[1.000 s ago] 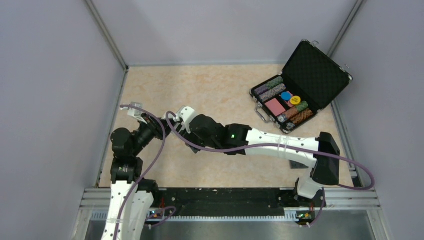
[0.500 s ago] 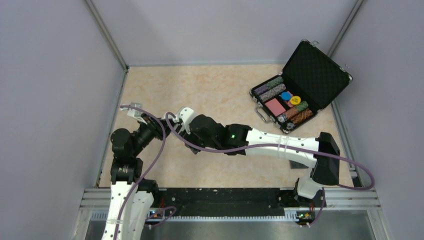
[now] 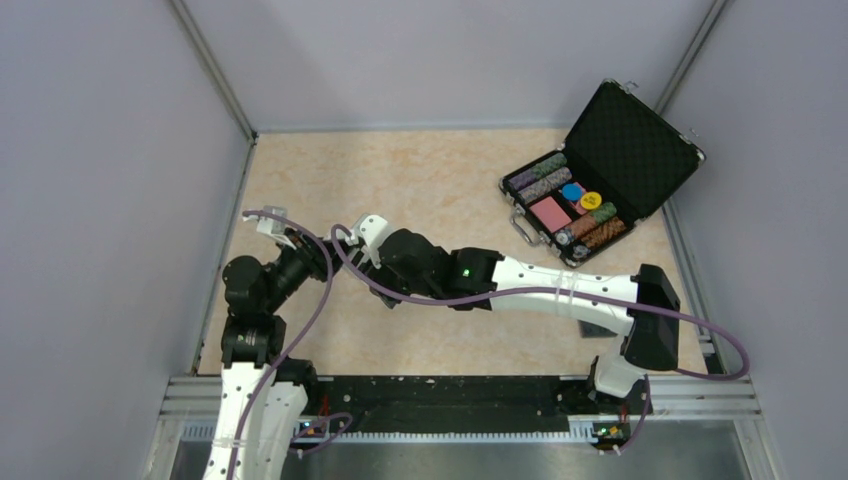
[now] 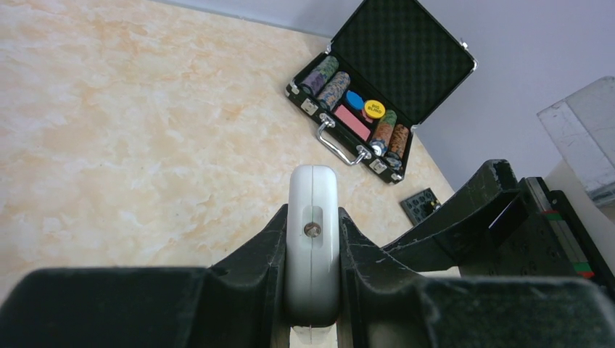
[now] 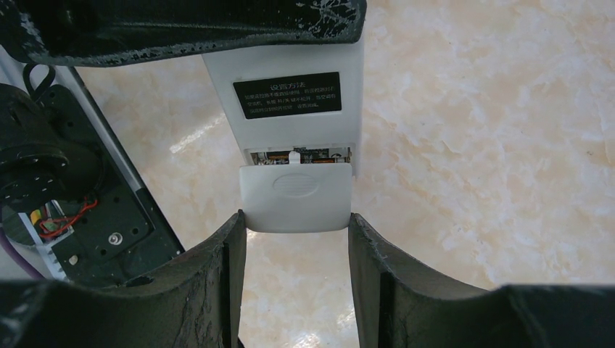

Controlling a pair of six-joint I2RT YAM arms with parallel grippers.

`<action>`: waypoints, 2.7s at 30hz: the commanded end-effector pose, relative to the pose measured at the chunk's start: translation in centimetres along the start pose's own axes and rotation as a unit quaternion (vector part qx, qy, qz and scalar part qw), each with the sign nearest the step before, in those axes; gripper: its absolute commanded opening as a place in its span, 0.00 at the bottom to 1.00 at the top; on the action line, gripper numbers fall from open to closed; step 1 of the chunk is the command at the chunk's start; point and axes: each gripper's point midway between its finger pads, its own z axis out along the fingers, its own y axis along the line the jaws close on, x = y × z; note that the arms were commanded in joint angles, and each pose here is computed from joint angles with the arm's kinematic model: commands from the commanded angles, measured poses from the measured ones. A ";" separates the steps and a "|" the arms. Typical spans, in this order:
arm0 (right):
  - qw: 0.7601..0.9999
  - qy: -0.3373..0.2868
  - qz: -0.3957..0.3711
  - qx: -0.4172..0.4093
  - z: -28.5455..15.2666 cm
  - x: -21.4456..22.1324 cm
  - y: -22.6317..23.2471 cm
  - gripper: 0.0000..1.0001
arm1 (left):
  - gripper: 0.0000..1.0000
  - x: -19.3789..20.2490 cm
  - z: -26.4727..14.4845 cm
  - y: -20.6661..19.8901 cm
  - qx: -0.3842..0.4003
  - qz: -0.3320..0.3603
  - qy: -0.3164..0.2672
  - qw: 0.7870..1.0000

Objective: Load the batteries into the remote control
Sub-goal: Load the battery cover into the remote control.

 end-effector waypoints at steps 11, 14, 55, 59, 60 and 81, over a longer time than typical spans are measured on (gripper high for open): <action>0.999 -0.034 -0.004 -0.008 0.0 -2.8 0.7 0.36 | 0.00 -2.0 0.0 -1.6 0.023 0.031 -0.017 0.999; 0.999 -0.032 -0.004 -0.007 0.1 -2.7 0.7 0.36 | 0.00 -2.1 0.0 -1.7 0.024 0.030 -0.018 0.999; 0.999 -0.036 -0.001 0.016 0.6 -3.7 -0.1 0.40 | 0.00 -1.5 0.2 -4.1 0.079 -0.033 0.035 0.996; 0.999 -0.038 0.001 0.017 0.5 -4.1 -0.2 0.41 | 0.00 -1.8 0.0 -4.8 0.087 -0.049 0.035 0.994; 0.999 -0.038 0.001 0.018 0.5 -4.1 -0.3 0.41 | 0.00 -1.9 0.0 -5.0 0.090 -0.053 0.033 0.994; 0.999 -0.008 0.035 -0.034 -0.9 -5.9 -0.8 0.55 | 0.00 -2.8 0.9 -6.2 0.097 -0.172 0.071 0.978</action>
